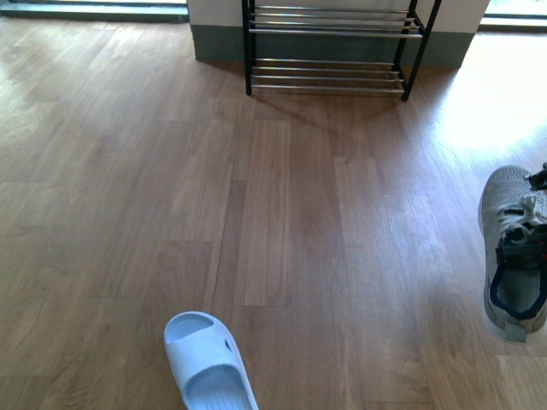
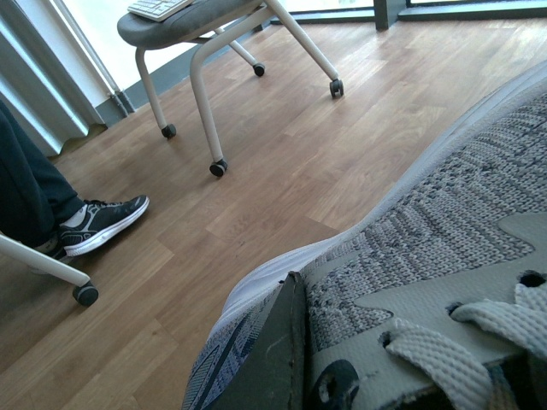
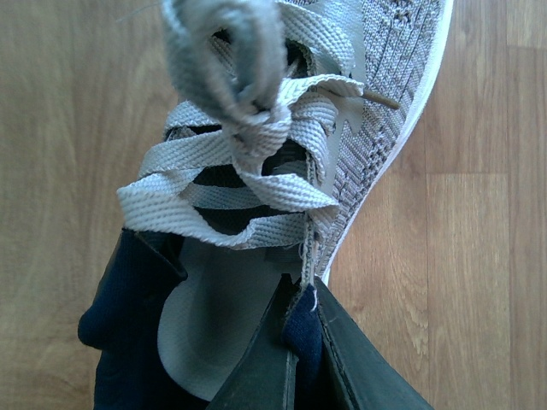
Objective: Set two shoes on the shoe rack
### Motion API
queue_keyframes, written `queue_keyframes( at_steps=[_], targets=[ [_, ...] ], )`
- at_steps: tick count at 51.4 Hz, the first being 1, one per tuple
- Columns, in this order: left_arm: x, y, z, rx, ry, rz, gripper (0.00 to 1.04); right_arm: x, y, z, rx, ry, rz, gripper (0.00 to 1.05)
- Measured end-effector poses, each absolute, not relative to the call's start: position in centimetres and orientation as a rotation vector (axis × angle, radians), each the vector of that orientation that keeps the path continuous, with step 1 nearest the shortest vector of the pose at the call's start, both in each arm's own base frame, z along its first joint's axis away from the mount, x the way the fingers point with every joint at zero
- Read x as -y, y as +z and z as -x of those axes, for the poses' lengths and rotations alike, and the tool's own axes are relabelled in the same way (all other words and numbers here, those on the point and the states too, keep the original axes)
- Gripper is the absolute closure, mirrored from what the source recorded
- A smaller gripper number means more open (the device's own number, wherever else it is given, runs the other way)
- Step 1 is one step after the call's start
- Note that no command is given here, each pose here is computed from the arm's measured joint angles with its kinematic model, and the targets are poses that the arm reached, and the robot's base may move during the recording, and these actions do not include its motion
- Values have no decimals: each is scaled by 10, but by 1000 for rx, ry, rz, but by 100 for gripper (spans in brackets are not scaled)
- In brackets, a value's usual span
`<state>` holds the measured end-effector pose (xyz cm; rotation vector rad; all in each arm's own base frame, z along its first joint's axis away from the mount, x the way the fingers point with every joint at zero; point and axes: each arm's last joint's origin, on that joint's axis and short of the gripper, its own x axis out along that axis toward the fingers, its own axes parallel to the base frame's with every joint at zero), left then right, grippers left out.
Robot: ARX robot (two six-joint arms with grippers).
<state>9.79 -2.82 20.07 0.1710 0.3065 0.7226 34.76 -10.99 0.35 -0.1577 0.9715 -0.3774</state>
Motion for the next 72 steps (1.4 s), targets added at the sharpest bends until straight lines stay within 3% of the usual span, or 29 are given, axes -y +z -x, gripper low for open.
queue_keyframes(
  at_steps=[12, 25, 35, 47, 72],
  targets=[
    [28, 201, -98, -306, 723, -171, 103, 91, 95, -329, -730, -250, 133, 103],
    [28, 201, -98, -306, 723, -171, 103, 75, 161, -290, -537, -166, 87, 103],
    [28, 201, -98, -306, 723, -171, 103, 75, 199, -228, -366, -101, 17, 103],
    [28, 201, -98, -306, 723, -171, 103, 62, 211, -166, -225, -29, 31, 103],
    [28, 201, -98, -306, 723, -171, 103, 61, 208, -164, -227, -25, 30, 103]
  ],
)
